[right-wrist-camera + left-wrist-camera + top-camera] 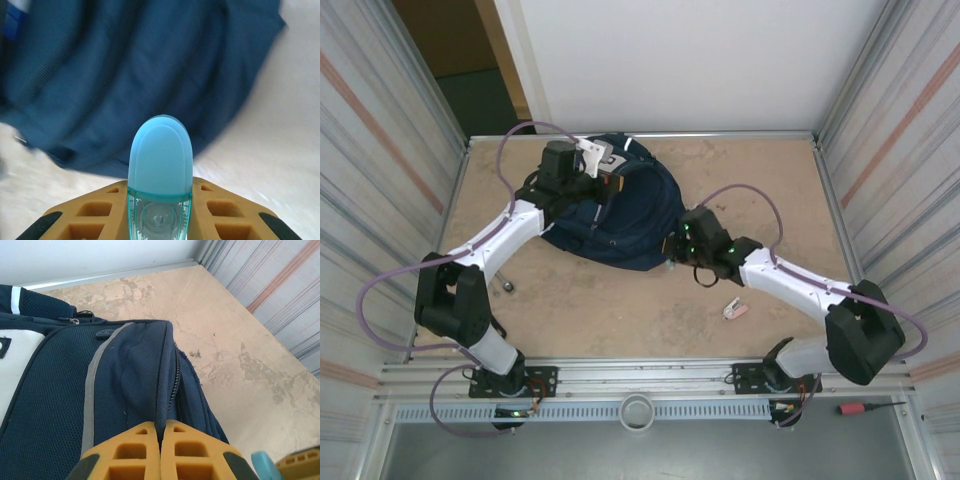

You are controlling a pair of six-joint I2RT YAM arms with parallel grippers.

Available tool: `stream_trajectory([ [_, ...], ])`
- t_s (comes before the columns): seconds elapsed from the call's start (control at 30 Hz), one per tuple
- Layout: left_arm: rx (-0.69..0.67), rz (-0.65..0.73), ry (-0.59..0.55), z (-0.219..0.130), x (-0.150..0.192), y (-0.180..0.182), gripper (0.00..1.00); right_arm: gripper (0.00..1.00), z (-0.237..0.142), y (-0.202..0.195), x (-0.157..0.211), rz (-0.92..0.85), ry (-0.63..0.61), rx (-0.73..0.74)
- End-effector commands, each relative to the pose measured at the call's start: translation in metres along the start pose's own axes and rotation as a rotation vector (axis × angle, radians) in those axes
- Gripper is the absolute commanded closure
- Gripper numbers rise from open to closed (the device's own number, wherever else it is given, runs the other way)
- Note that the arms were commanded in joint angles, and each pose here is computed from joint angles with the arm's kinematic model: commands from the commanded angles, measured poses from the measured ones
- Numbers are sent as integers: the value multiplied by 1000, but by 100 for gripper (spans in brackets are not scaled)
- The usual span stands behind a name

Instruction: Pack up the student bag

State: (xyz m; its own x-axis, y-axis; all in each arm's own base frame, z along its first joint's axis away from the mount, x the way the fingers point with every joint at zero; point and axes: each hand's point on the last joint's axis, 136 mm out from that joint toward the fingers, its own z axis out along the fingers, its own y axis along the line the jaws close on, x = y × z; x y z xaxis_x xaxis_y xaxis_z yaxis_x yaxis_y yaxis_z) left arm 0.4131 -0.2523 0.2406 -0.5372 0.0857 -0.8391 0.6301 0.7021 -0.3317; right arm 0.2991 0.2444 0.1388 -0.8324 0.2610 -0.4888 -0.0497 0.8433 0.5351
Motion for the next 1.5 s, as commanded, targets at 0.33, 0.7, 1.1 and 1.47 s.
stream_trajectory([
  [0.33,55,48,-126,-19,-35,-18,100,56,86,115,-98,208,-78,-340],
  [0.7,37,51,-129,-21,-33,-12,100,40,42,76,-70,-2,-61,-219],
  [1.1,39,41,-115,-15,-29,-8,100,11,-43,-140,46,-6,167,517],
  [1.47,46,41,-101,-10,-25,-7,100,1,-76,-194,92,112,255,702],
])
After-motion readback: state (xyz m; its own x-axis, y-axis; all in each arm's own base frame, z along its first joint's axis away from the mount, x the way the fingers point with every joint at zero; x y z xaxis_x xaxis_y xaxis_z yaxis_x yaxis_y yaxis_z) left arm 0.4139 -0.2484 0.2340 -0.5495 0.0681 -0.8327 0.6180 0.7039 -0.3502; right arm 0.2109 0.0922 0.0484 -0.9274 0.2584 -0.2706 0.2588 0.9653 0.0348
